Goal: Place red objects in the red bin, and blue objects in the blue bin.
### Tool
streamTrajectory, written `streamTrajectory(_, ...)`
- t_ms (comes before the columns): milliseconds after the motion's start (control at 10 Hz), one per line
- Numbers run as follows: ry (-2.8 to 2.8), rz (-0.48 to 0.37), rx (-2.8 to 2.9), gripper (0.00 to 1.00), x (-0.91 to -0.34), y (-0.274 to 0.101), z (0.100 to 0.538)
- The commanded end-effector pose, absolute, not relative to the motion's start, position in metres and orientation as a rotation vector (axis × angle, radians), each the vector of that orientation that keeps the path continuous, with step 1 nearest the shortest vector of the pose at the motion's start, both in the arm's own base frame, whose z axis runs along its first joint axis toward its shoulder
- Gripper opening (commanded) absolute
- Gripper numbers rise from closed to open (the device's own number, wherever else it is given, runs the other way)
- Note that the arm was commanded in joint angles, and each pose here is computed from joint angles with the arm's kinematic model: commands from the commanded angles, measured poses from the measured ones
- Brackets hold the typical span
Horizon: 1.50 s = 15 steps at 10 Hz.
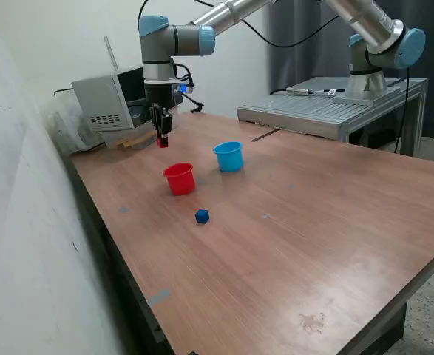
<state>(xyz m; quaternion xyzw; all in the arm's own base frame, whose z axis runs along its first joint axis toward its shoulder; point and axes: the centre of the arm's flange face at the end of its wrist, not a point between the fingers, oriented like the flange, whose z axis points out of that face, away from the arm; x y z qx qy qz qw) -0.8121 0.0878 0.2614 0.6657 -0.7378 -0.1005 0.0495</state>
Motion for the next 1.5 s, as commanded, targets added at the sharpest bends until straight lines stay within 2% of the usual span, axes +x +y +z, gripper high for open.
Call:
streamTrajectory(0, -2.278, -0.325, 1.969, 0.0, -0.817, 0.095, 0.244)
streamTrajectory(400, -2.311, -0.25, 1.995, 0.0, -0.811, 0.094, 0.192)
streamTrajectory(600, -2.314, -0.235, 2.004, 0.0, -0.807, 0.09, 0.18)
streamTrajectory(700, -2.312, -0.238, 2.006, 1.0, -0.807, 0.089, 0.181)
streamTrajectory(1100, -2.302, -0.263, 2.01, 1.0, -0.811, 0.085, 0.189)
streamTrajectory(1400, -2.282, -0.304, 1.998, 1.0, -0.814, 0.08, 0.228)
